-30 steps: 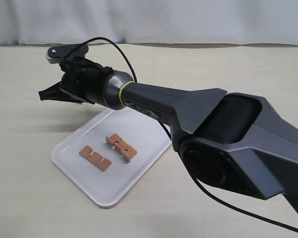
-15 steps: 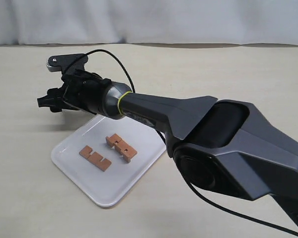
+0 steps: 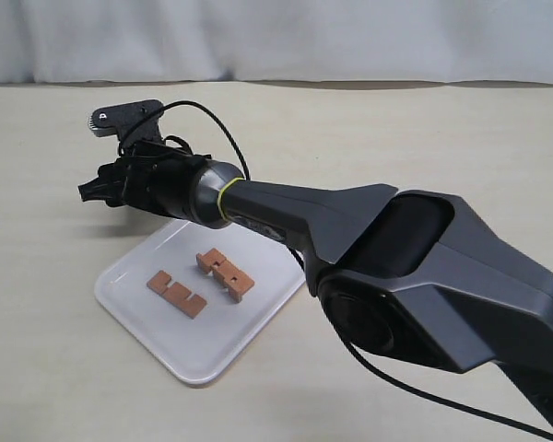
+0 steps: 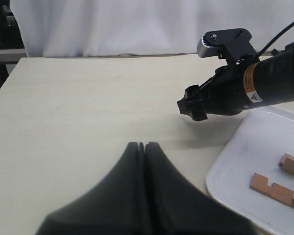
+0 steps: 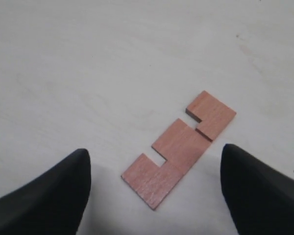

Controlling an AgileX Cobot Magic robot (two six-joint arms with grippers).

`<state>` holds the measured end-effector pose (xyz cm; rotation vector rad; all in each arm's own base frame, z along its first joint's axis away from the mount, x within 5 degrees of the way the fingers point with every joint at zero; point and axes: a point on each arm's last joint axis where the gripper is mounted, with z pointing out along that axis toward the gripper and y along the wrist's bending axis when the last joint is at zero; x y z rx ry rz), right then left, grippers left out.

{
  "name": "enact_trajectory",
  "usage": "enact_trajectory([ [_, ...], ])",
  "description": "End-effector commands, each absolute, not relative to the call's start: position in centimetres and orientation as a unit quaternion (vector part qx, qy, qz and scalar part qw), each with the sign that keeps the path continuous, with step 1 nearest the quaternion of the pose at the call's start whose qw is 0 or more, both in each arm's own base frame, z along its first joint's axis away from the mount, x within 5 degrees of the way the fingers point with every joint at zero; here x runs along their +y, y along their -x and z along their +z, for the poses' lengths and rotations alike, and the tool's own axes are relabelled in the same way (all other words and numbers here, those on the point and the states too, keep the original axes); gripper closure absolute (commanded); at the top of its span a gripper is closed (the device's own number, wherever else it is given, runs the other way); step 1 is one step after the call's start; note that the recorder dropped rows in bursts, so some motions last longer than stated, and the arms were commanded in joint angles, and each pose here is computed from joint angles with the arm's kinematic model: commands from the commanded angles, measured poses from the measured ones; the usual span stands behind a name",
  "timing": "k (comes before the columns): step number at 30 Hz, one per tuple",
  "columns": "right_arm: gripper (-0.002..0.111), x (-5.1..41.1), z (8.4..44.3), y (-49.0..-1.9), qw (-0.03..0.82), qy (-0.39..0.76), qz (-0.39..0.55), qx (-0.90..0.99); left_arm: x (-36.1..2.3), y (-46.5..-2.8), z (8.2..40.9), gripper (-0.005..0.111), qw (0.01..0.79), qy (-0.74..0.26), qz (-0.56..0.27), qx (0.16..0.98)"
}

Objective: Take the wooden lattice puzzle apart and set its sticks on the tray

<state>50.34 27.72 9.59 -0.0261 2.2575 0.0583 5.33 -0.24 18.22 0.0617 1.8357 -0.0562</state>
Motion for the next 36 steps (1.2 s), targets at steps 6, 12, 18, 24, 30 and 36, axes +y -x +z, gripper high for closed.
enact_trajectory([
  [6,0.048,27.4,8.3,-50.3,0.416,0.011,0.004,0.909,-0.2,-5.3,18.2,0.107,0.609,-0.026,-0.025,0.792],
  [12,0.096,26.9,8.2,-50.1,0.403,0.0,-0.017,0.915,-0.3,-5.3,18.2,0.107,0.611,-0.026,-0.025,0.791],
  [18,0.104,27.3,9.6,-49.9,0.406,0.025,-0.025,0.913,-0.3,-5.3,18.2,0.107,0.611,-0.026,-0.025,0.791],
  [24,0.104,27.4,11.6,-49.9,0.423,0.03,-0.028,0.905,-0.3,-5.3,18.2,0.107,0.611,-0.026,-0.025,0.791],
  [30,0.097,27.4,11.8,-50.2,0.453,-0.013,-0.011,0.892,-0.3,-5.3,18.2,0.107,0.611,-0.026,-0.025,0.791],
  [36,0.052,27.6,10.3,-50.4,0.459,-0.026,0.002,0.888,-0.3,-5.3,18.2,0.107,0.611,-0.026,-0.025,0.791],
])
